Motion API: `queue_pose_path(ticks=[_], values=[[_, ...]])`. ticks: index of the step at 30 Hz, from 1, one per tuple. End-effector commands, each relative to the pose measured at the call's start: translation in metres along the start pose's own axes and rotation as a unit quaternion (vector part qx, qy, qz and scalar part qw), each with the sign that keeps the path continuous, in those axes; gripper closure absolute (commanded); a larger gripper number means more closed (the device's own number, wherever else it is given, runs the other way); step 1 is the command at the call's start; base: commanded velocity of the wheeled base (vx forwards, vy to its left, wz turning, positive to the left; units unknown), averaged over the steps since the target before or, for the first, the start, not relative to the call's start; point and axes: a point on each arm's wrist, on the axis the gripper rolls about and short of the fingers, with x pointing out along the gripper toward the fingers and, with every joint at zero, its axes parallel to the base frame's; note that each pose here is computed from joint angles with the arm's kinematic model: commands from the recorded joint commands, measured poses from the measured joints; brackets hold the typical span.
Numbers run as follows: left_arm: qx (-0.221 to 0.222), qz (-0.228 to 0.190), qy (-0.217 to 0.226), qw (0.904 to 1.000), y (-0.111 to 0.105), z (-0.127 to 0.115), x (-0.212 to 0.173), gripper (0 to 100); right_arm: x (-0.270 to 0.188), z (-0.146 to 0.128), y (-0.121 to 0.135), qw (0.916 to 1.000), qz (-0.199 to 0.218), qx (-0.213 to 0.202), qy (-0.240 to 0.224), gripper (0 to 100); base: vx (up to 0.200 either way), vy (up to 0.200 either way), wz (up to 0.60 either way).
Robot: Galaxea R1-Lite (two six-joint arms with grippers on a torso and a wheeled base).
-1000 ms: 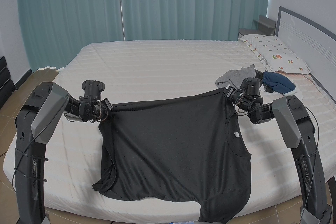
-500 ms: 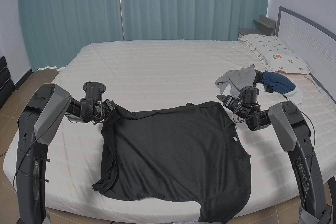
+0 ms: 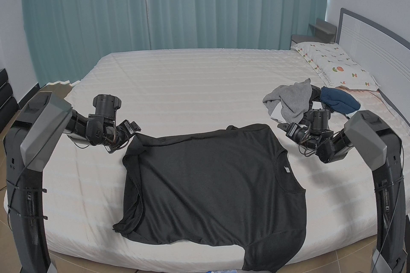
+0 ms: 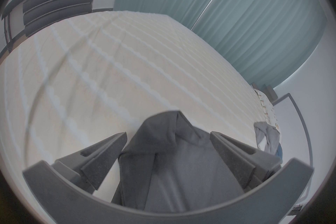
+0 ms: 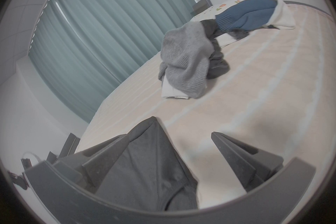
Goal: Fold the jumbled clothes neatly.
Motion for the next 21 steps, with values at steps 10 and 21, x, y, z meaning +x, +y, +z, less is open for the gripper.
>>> queue_pose_path(ticks=[10,21], values=[[-0.053,-0.059,0.086,0.9932,0.016,-0.033,-0.124,0,-0.135,0.004,0.013,0.9982,0.007,0.057,0.014,0,0.0,0.0,0.0],[-0.106,-0.087,0.116,0.9837,0.047,-0.084,-0.135,0,-0.206,-0.058,0.003,0.9914,-0.027,0.051,0.117,0,-0.036,0.0,0.0]])
